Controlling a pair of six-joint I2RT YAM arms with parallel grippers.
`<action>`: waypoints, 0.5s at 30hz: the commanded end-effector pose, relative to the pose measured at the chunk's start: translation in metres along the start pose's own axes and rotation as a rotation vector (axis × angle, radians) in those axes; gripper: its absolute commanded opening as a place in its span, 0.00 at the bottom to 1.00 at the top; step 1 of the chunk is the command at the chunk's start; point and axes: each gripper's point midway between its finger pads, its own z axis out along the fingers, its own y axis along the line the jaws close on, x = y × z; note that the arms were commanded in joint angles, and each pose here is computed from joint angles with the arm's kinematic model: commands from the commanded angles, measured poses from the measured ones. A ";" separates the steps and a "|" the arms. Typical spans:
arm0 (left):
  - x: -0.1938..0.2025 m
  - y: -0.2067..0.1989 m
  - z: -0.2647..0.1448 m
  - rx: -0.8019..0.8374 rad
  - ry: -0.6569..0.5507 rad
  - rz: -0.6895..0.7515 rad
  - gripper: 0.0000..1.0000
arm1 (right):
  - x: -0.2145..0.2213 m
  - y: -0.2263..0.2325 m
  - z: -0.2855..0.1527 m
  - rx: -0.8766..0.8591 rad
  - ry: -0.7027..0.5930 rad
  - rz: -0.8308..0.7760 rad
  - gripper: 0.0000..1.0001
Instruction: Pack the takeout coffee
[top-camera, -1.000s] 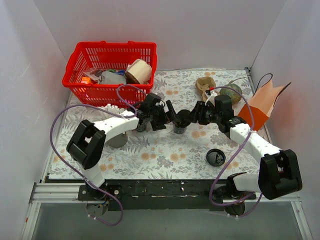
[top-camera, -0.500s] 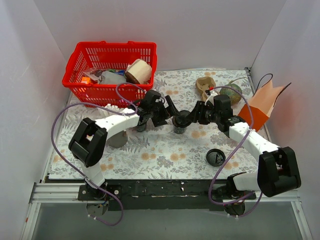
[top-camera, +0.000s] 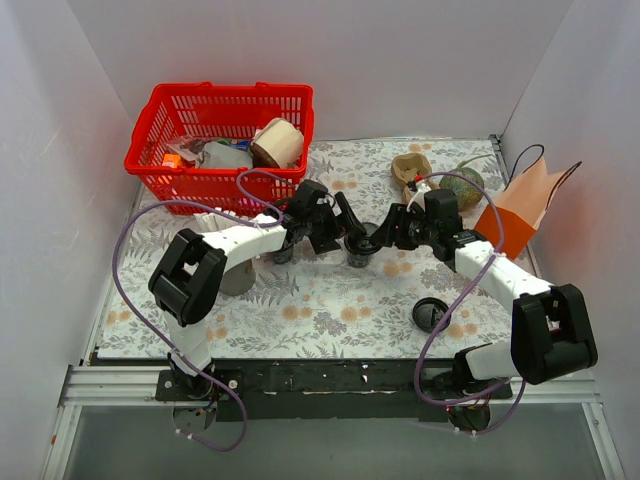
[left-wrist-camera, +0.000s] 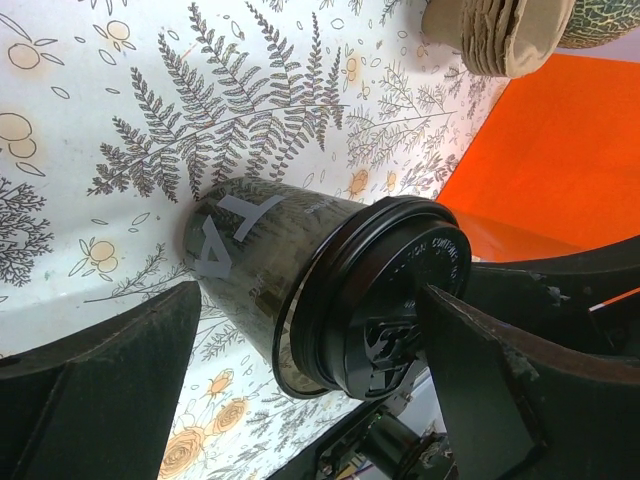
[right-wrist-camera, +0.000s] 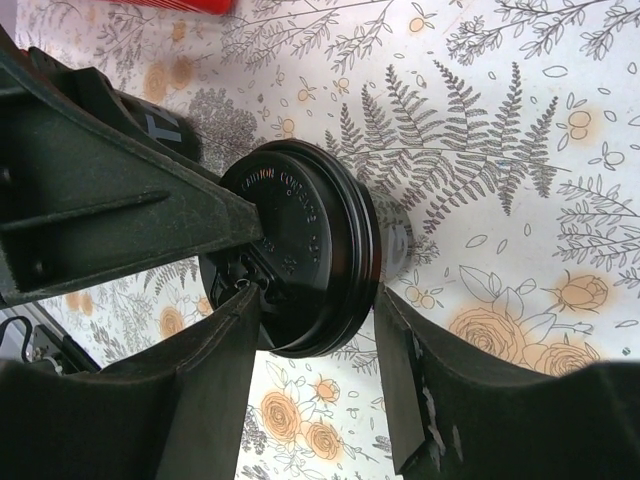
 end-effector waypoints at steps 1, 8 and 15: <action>-0.006 -0.016 -0.004 0.053 -0.008 -0.001 0.89 | -0.011 0.012 -0.002 -0.040 -0.002 -0.025 0.57; -0.005 -0.017 -0.010 0.062 -0.016 -0.021 0.87 | -0.009 0.012 -0.001 -0.047 0.015 -0.022 0.59; -0.002 -0.009 -0.012 0.043 -0.017 -0.022 0.83 | -0.006 0.010 0.000 -0.039 0.028 -0.021 0.65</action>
